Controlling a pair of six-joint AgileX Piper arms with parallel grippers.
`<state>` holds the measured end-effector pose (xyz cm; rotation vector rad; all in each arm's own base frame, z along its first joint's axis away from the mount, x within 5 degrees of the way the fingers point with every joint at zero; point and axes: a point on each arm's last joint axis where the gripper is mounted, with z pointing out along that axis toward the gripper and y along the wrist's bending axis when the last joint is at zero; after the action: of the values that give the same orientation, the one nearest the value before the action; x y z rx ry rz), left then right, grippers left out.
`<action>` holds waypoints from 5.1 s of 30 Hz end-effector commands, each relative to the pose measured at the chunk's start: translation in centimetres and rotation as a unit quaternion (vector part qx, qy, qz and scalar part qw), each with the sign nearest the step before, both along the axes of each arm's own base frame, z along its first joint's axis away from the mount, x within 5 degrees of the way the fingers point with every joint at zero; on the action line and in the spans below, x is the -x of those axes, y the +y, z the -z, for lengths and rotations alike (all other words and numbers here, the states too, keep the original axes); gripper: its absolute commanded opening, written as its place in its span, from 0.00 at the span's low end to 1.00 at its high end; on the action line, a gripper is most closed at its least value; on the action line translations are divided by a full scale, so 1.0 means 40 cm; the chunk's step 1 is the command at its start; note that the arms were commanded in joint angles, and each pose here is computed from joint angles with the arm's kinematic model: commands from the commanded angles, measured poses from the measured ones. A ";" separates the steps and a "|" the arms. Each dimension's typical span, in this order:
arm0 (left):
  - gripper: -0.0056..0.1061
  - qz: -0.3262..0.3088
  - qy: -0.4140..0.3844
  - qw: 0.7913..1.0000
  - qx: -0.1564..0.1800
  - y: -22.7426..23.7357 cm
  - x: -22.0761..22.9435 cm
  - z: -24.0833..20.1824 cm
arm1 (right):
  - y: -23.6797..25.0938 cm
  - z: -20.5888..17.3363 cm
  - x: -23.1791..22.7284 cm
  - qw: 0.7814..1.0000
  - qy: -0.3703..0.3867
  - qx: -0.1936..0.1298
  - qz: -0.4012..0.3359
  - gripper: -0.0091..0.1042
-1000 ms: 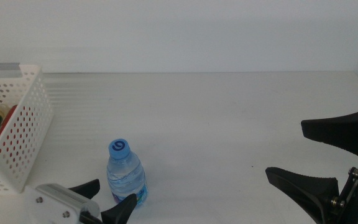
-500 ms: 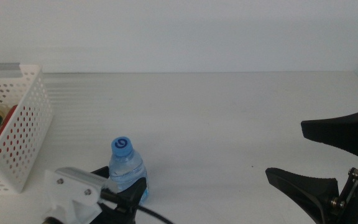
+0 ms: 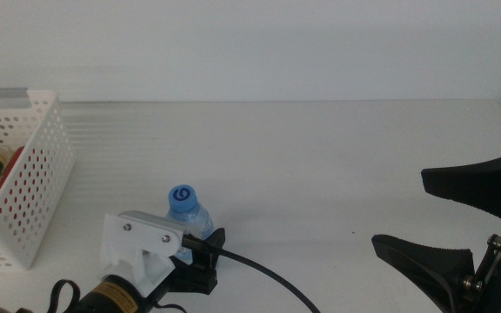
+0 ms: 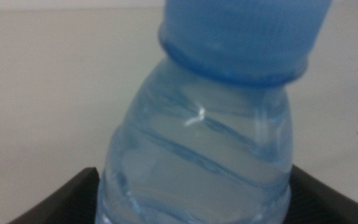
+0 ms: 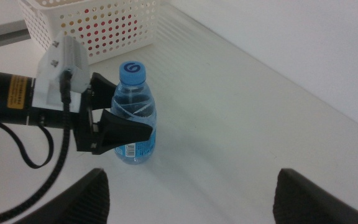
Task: Use arms to grab the bottles and put them into the dustbin to the left of the table.
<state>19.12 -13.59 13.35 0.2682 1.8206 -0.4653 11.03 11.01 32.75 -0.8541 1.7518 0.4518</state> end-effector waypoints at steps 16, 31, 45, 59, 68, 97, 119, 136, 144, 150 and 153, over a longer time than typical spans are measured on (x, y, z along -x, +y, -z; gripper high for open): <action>0.54 -0.010 -0.110 0.994 -0.004 -0.027 -0.045 -0.035 | 0.001 -0.040 -0.002 0.999 -0.042 -0.028 -0.001 0.70; 0.01 0.006 -0.110 0.993 0.042 -0.012 -0.012 -0.159 | 0.001 -0.040 -0.002 0.999 -0.042 -0.028 -0.001 0.70; 0.01 0.002 -0.054 0.998 -0.013 -0.044 -0.055 -0.352 | 0.001 -0.040 -0.002 0.999 -0.042 -0.028 -0.001 0.70; 0.01 0.010 0.035 0.998 -0.043 0.012 -0.137 -0.428 | 0.001 -0.040 -0.002 0.999 -0.042 -0.028 -0.001 0.70; 0.01 -0.026 0.113 0.988 -0.098 0.118 -0.181 -0.440 | 0.001 -0.040 -0.002 0.999 -0.042 -0.028 -0.001 0.70; 0.01 -0.193 0.301 0.922 -0.150 0.491 -0.349 -0.616 | 0.001 -0.040 -0.002 0.999 -0.042 -0.028 -0.001 0.70; 0.04 -0.191 0.419 0.876 -0.144 0.632 -0.472 -0.364 | 0.001 -0.040 -0.002 0.999 -0.042 -0.028 -0.001 0.70; 0.86 -0.186 0.408 0.880 -0.159 0.633 -0.472 -0.372 | 0.001 -0.040 -0.002 0.999 -0.042 -0.028 -0.001 0.70; 0.86 -0.196 0.363 0.902 -0.129 0.600 -0.411 -0.484 | 0.001 -0.040 -0.002 0.999 -0.042 -0.028 -0.001 0.70; 0.86 -0.134 0.290 0.942 -0.108 0.517 -0.322 -0.552 | 0.001 -0.040 -0.002 0.999 -0.042 -0.028 -0.001 0.70; 0.86 -0.125 0.238 0.959 -0.090 0.480 -0.280 -0.576 | 0.001 -0.040 -0.002 0.999 -0.042 -0.028 -0.001 0.70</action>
<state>31.51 6.84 33.57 0.0343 2.5055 -0.1692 11.01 11.02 32.73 -0.8565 1.7540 0.4519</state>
